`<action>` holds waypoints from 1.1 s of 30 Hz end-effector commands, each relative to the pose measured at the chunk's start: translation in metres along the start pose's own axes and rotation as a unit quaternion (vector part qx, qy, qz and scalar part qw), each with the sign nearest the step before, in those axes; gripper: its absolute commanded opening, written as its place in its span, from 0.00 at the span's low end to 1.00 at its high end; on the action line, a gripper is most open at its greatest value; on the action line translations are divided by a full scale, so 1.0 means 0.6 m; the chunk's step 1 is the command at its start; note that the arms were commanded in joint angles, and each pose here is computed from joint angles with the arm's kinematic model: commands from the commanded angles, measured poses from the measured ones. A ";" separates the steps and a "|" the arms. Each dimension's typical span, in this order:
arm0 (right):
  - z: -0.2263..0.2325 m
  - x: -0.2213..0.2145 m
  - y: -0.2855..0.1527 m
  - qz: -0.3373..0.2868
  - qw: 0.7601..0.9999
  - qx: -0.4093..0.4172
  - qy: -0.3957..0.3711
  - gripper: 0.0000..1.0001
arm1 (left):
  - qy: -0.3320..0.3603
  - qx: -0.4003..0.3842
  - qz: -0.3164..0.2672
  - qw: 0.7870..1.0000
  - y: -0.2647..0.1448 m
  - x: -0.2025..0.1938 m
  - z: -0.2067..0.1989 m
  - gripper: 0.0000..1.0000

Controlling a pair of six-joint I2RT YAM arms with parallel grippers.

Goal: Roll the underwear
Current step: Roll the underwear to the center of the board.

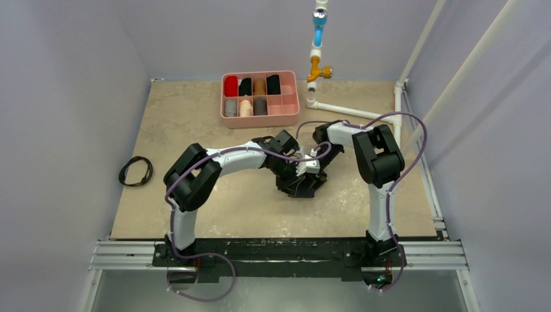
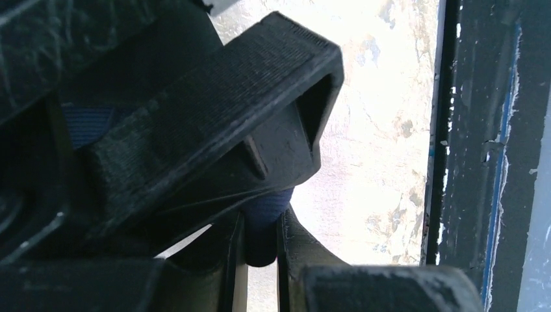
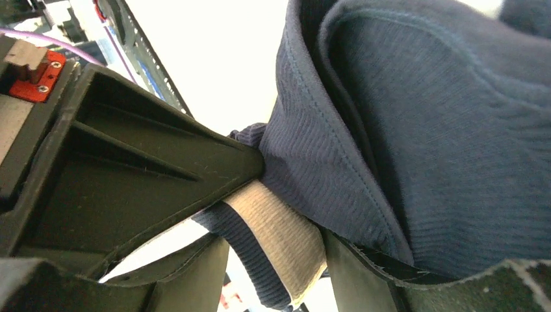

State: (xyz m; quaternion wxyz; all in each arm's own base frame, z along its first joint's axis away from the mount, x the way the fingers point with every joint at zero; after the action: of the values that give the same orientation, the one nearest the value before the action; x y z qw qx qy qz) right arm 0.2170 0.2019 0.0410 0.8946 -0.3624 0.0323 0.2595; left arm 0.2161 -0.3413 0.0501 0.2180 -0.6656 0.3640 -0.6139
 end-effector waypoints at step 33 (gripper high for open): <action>-0.044 0.066 -0.121 -0.162 0.963 -0.085 -0.196 0.66 | -0.135 -0.088 0.120 0.980 0.055 -0.107 -0.014 0.00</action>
State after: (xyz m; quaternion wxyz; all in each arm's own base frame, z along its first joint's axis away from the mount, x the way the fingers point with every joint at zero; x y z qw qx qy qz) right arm 0.2625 0.1622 0.0476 0.8946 -0.3834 -0.1154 0.1983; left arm 0.2233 -0.3563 0.0357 0.1825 -0.7079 0.3947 -0.5566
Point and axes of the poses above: each gripper's point midway between its finger pads, its own y axis out along the fingers, its own z axis along the line the jaws close on, x = y × z, the point moved 2 cm from there along -y, back along the fingers, and after that the axes turned 15 degrees about y, right-handed, at the moved point
